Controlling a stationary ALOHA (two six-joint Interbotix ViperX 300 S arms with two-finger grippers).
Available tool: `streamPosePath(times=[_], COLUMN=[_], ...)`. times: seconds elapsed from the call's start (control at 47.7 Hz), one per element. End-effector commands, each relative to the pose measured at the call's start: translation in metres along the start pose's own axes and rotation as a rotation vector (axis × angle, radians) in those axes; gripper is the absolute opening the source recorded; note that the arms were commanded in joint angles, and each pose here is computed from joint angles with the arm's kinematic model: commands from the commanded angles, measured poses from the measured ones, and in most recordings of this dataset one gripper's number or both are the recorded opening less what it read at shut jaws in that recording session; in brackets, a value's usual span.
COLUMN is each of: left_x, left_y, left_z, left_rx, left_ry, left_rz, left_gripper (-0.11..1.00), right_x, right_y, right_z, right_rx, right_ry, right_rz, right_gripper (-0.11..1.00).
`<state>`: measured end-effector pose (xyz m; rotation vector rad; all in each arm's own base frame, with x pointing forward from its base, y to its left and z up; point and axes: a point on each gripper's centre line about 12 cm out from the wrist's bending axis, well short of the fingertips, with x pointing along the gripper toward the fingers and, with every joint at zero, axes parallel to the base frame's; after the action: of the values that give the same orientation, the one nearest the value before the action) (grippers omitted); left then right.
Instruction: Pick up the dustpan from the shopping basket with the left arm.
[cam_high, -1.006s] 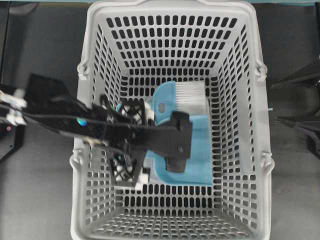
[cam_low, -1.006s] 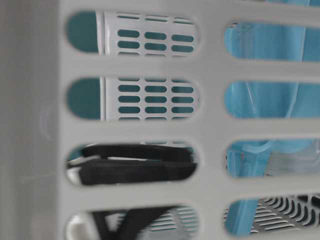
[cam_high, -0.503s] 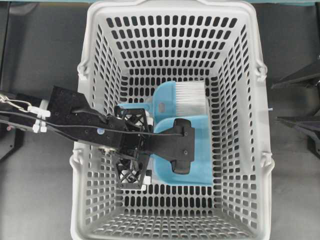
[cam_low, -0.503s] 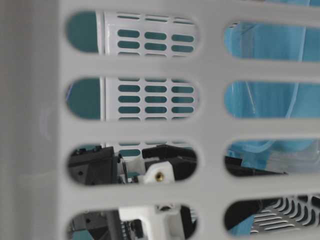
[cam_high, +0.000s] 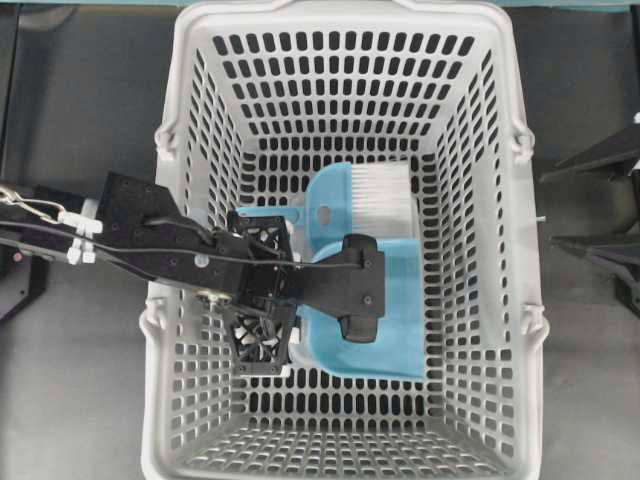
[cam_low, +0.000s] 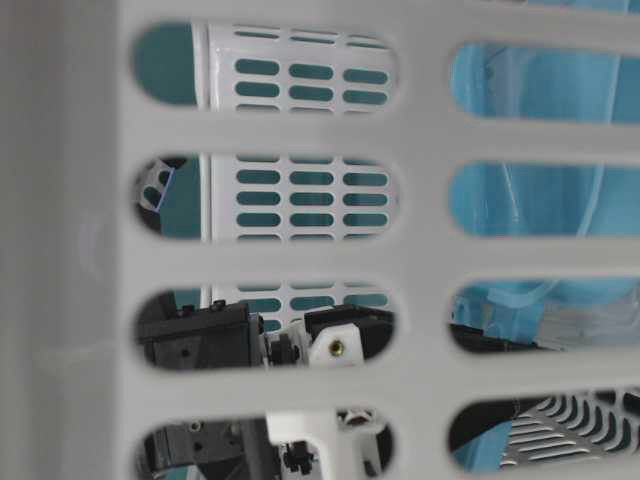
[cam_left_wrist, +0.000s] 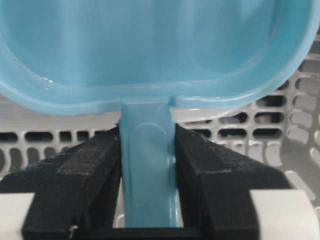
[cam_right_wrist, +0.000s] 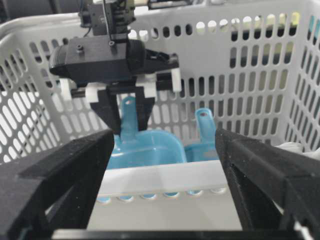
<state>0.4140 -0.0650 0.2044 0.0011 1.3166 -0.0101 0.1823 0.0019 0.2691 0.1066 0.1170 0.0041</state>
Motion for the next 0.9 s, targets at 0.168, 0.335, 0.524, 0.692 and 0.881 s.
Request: streamPosePath(times=[0.168, 0.335, 0.524, 0.692, 0.881], left_x=[-0.043, -0.076, -0.114, -0.143, -0.174], left_y=[-0.001, 0.003, 0.011, 0.022, 0.028], left_z=[0.017, 0.017, 0.01, 0.002, -0.01], left_rx=[-0.004, -0.014, -0.02, -0.039, -0.042], left_ry=[-0.131, -0.208, -0.315, -0.466, -0.597], left_rz=[-0.018, -0.027, -0.035, -0.047, -0.059], left_gripper=[0.29, 0.29, 0.29, 0.29, 0.29], right_x=[0.0, -0.001, -0.002, -0.002, -0.003], right_y=[0.001, 0.001, 0.001, 0.001, 0.001], right_z=[0.004, 0.004, 0.005, 0.005, 0.005], right_rx=[0.007, 0.006, 0.007, 0.007, 0.007], right_ry=[-0.018, -0.021, -0.023, -0.024, -0.026], right_rz=[0.005, 0.005, 0.005, 0.006, 0.006], right_gripper=[0.78, 0.78, 0.78, 0.78, 0.78])
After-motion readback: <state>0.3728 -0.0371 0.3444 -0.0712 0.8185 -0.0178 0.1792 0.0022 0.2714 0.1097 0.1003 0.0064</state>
